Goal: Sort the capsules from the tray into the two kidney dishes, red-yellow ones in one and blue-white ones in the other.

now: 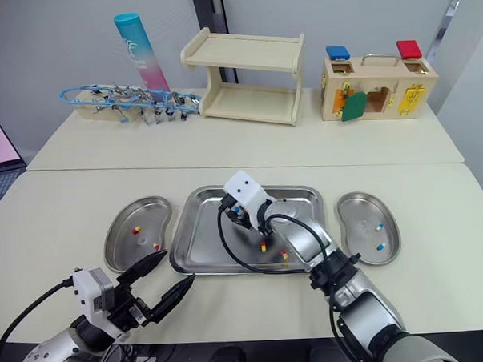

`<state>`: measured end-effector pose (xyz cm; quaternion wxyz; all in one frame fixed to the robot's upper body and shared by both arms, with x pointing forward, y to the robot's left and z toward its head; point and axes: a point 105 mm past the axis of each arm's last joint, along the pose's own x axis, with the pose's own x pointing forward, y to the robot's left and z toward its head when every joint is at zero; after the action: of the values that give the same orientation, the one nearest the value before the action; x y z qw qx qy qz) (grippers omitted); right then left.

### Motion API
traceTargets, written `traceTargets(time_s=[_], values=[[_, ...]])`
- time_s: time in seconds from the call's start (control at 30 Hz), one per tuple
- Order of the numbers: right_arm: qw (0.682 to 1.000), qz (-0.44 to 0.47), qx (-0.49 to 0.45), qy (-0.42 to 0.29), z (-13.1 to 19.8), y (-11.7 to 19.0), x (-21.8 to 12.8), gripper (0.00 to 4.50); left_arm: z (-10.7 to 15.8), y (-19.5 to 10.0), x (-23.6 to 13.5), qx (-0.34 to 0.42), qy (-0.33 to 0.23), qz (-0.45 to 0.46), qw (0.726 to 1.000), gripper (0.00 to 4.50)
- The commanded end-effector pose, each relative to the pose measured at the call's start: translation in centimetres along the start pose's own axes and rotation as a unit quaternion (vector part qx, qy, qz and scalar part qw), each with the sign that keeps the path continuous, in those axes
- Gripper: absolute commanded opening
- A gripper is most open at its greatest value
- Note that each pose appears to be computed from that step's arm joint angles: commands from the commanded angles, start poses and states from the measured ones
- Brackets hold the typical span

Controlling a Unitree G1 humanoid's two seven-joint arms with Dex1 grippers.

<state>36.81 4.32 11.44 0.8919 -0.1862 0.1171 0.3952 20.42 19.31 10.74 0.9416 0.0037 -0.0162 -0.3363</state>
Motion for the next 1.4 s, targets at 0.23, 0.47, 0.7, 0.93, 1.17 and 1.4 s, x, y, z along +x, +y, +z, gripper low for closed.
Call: traceTargets(time_s=[0.23,0.47,0.7,0.93,1.17,1.4], values=[[1.000,-0.009,0.004,-0.007,0.8,-0.1,1.5,2.88,0.5,-0.5,0.4,0.011,-0.005,-0.007,1.000,4.50],[1.000,0.008,-0.018,-0.002,0.3,0.7,1.7,1.76,-0.2,-0.1,0.1,0.009,-0.001,-0.007,1.000,4.50],[0.998,0.023,-0.055,-0.007,0.4,1.1,1.6,0.08,-0.1,-0.4,0.3,0.011,-0.002,-0.011,1.000,4.50],[0.996,0.038,-0.073,-0.035,1.8,1.4,1.2,0.03,0.0,-0.5,0.3,0.011,-0.003,-0.012,1.000,4.50],[0.994,0.056,-0.062,-0.076,4.2,1.5,0.1,0.03,0.1,-0.6,0.3,0.010,-0.004,-0.012,1.000,4.50],[0.992,0.072,-0.070,-0.073,4.2,0.9,-1.2,0.03,0.1,-0.5,0.4,0.010,-0.004,-0.011,1.000,4.50]])
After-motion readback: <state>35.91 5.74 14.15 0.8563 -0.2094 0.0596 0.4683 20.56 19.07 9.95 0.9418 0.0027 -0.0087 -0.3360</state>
